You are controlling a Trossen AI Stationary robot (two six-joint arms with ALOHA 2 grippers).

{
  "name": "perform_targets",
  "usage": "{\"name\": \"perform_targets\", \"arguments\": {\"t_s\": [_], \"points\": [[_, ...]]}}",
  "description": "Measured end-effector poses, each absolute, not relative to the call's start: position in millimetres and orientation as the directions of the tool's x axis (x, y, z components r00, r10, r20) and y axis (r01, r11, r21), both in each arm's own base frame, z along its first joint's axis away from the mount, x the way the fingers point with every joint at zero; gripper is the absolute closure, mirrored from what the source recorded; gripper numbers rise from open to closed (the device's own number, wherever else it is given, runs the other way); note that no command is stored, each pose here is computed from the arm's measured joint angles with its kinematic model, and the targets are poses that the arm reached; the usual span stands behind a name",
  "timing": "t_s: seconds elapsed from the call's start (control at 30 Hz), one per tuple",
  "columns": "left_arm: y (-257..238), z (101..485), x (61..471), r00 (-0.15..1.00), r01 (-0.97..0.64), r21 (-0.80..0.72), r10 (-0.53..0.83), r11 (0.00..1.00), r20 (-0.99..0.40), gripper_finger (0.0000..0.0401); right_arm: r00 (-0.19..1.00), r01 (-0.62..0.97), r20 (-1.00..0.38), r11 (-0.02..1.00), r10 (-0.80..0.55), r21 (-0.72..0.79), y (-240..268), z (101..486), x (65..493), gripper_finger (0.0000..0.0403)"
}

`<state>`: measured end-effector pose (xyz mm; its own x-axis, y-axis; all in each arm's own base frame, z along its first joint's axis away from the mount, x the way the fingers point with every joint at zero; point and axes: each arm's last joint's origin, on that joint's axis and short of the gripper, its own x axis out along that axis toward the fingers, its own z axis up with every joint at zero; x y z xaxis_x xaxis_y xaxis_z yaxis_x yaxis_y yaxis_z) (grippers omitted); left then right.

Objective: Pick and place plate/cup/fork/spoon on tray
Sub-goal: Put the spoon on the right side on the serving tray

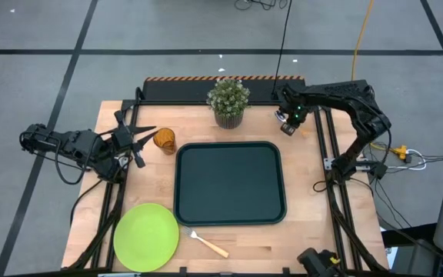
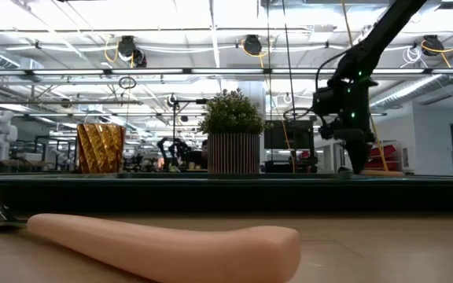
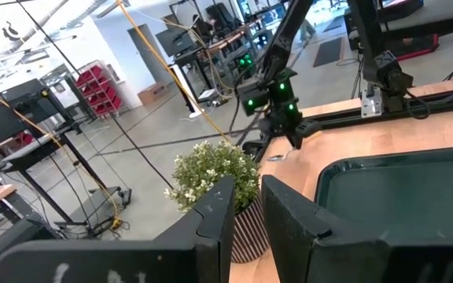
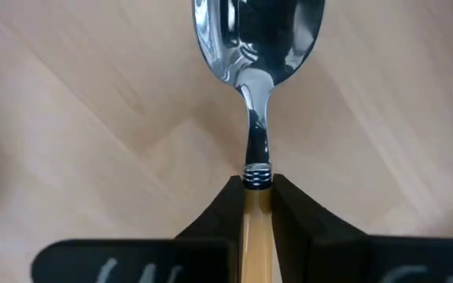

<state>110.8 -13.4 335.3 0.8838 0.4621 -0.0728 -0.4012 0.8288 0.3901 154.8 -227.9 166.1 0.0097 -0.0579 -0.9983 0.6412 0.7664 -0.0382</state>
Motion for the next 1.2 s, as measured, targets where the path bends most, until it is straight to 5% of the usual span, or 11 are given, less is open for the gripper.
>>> {"name": "perform_targets", "arguments": {"t_s": [0.57, 0.77, 1.0, 1.2], "points": [[-13.1, 330.6, 110.1, 0.877, -0.378, 0.442, 0.467, 0.813, -0.110, 0.0329, 0.166, 0.889, -0.983, 0.420, 0.077, 0.183, -99.5, 244.9, 184.2, 0.0380], [-12.5, 331.5, 108.7, 0.873, -0.384, 0.457, 0.476, 0.802, -0.102, 0.0329, 0.176, 0.895, -0.977, 0.395, 0.117, 0.209, -53.2, 236.3, 217.9, 0.0380], [-8.4, 330.5, 103.7, 0.805, -0.502, 0.413, 0.585, 0.760, -0.097, 0.0329, 0.051, 0.924, -0.986, 0.367, 0.157, 0.107, -10.9, 212.4, 239.0, 0.0380], [-6.8, 325.4, 101.5, 0.771, -0.533, 0.411, 0.625, 0.740, -0.126, 0.0329, 0.064, 0.953, -0.994, 0.291, 0.089, 0.088, 7.8, 201.3, 251.5, 0.0380]]}}
